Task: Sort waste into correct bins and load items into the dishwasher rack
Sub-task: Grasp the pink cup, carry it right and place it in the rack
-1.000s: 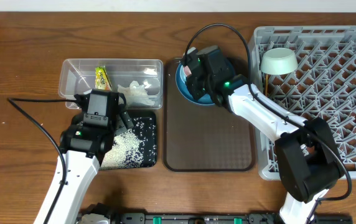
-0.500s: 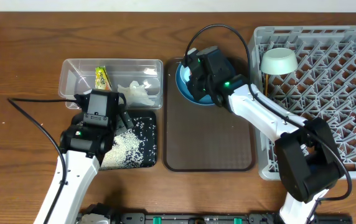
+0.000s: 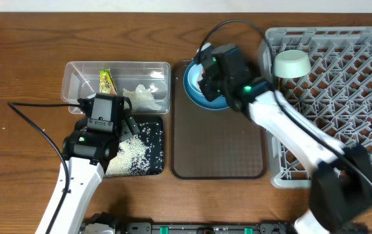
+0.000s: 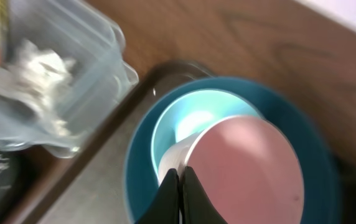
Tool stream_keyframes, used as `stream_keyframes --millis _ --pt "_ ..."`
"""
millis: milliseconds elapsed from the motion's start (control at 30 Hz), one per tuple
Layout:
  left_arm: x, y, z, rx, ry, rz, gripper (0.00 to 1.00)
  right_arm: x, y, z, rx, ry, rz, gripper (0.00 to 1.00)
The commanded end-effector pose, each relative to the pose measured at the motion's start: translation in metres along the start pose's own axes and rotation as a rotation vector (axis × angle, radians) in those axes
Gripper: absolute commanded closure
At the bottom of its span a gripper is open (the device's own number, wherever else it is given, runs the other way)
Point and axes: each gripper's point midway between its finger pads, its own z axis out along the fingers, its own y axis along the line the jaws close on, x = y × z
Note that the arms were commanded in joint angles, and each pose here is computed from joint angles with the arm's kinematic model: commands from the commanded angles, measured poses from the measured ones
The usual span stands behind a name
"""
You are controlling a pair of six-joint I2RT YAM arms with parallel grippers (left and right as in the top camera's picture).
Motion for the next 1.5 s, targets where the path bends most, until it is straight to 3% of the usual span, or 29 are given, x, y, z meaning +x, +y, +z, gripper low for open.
stream_keyframes --millis 0,367,533,833,1167,1467 --pt "-0.003 0.003 0.0 -0.017 -0.009 0.002 0.02 -0.031 -0.001 -0.057 0.01 -0.099 0.05 0.99" --pt "-0.003 0.003 0.0 -0.017 -0.009 0.002 0.02 0.013 -0.034 -0.148 0.046 0.015 0.195 0.99" --pt "-0.003 0.003 0.0 -0.017 -0.009 0.002 0.02 0.034 -0.042 -0.163 -0.119 0.06 0.316 0.99" --pt "-0.003 0.003 0.0 -0.017 -0.009 0.002 0.02 0.044 -0.077 -0.193 -0.325 -0.035 0.483 0.99" --pt "-0.003 0.003 0.0 -0.017 -0.009 0.002 0.02 0.1 -0.112 -0.176 -0.349 -0.035 0.647 0.99" --pt "-0.003 0.003 0.0 -0.017 -0.009 0.002 0.02 0.129 -0.131 -0.171 -0.479 -0.23 0.769 0.99"
